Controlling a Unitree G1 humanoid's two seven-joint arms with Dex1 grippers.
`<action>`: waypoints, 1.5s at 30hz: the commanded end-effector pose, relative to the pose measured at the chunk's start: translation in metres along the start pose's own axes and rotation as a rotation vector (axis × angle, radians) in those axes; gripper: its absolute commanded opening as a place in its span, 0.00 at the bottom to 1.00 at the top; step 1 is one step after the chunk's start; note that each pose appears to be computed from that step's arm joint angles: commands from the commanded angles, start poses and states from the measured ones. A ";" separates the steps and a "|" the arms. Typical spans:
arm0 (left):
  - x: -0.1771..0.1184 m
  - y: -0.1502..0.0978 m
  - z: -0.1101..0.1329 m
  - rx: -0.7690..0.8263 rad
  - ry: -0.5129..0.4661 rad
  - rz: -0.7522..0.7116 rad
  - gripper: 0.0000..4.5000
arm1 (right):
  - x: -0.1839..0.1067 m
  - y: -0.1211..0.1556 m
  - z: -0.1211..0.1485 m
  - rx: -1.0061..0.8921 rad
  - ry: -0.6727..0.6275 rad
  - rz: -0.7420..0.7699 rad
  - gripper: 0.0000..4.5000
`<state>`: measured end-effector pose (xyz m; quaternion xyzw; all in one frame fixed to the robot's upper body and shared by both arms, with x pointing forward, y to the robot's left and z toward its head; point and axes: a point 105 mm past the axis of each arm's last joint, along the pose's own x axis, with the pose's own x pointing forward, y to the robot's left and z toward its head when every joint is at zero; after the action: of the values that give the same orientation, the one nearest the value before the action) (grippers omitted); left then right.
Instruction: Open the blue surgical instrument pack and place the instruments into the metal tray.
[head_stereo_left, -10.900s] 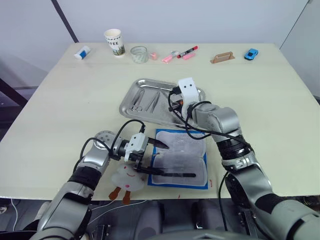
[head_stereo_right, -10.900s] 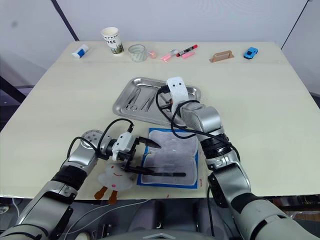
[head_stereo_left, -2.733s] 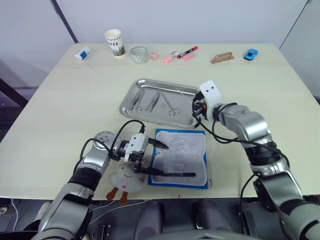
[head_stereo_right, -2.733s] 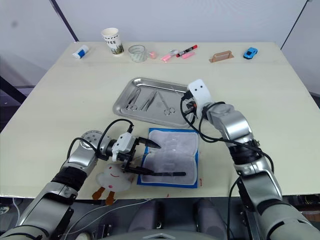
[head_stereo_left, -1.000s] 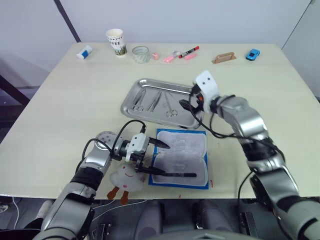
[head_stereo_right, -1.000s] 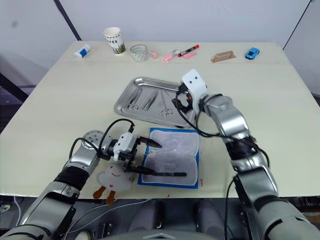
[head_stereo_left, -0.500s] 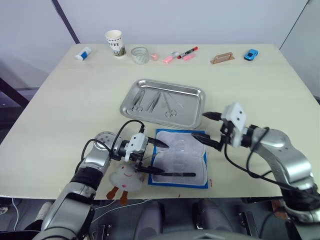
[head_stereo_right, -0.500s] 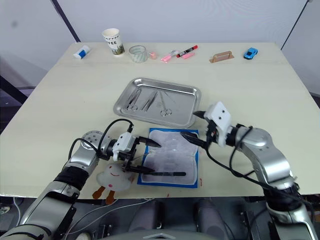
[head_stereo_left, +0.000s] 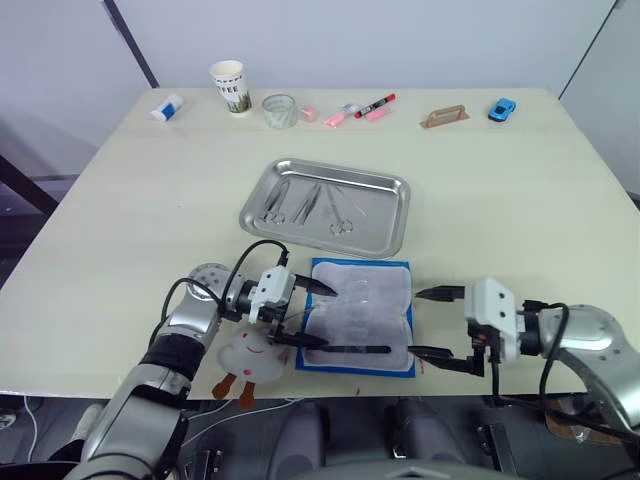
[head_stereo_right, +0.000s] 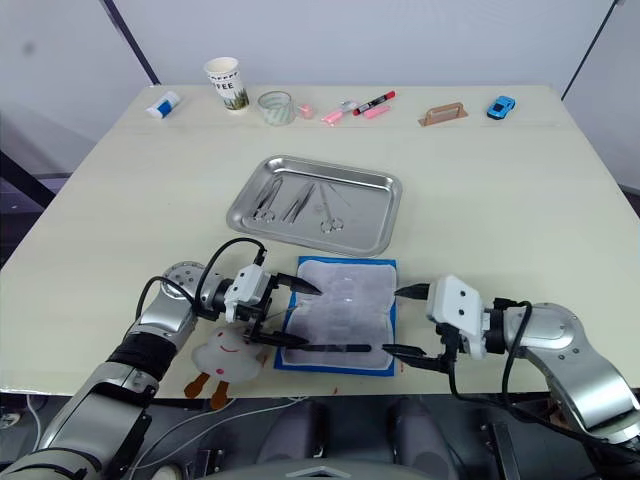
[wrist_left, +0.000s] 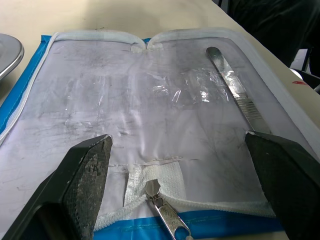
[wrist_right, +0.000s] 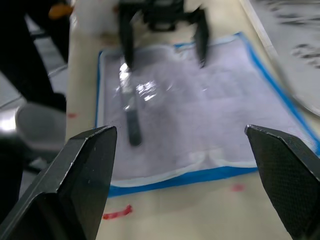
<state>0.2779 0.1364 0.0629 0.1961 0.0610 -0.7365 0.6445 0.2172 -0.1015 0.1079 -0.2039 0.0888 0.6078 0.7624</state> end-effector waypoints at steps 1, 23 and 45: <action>0.000 -0.018 -0.023 -0.092 0.078 -0.075 1.00 | 0.009 -0.001 0.001 -0.075 0.019 0.018 1.00; -0.002 -0.017 -0.018 -0.088 0.081 -0.080 1.00 | 0.052 0.005 -0.024 -0.056 0.102 0.076 0.81; -0.002 -0.016 -0.015 -0.087 0.079 -0.080 1.00 | 0.041 0.007 -0.001 -0.130 0.127 0.121 0.02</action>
<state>0.2768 0.1365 0.0672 0.1992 0.0694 -0.7391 0.6397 0.2192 -0.0653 0.0752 -0.2685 0.1304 0.6463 0.7023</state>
